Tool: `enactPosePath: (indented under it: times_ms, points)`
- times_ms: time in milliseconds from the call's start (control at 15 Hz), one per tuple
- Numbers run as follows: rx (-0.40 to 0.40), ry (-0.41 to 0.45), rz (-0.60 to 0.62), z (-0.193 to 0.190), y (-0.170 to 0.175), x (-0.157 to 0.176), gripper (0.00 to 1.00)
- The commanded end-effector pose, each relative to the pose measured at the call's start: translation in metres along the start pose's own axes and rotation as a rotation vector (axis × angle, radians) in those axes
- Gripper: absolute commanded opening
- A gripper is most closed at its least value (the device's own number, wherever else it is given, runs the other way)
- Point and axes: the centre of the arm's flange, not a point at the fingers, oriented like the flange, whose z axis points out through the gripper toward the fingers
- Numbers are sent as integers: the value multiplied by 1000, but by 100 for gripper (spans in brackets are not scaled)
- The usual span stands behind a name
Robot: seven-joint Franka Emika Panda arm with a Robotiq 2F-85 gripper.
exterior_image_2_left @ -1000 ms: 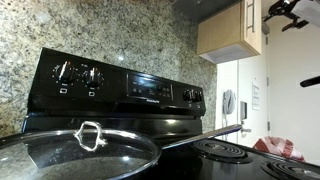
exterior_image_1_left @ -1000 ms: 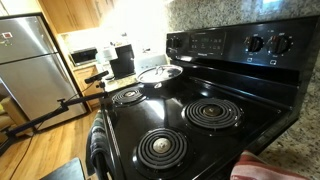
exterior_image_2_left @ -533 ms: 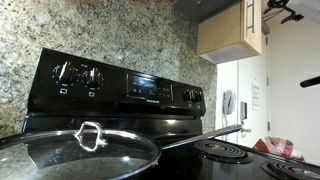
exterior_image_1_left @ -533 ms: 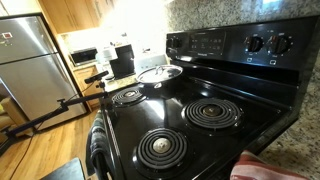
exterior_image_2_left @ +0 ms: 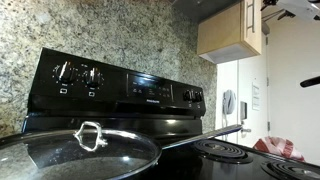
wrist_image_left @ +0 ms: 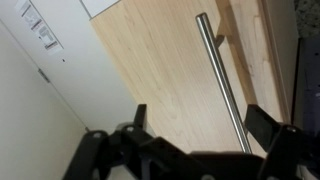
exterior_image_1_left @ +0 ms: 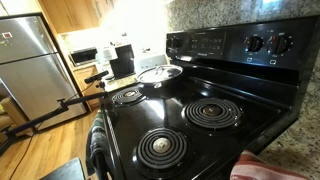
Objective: Open door of the kitchen unit
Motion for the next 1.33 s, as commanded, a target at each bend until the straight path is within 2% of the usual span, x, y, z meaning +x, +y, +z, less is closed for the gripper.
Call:
enactPosePath:
  times_ms: [0,600,867,1067,1200,1267]
  points:
    - [-21,13,22,13,-22,7,100]
    - [-69,-36,61,49,-29,14,100]
    - [-101,-22,74,59,-25,15,100]
    - [-82,-23,55,60,-30,11,100]
    - [-53,-59,26,55,-36,5,100]
    - [-46,-45,1,52,-38,2,100]
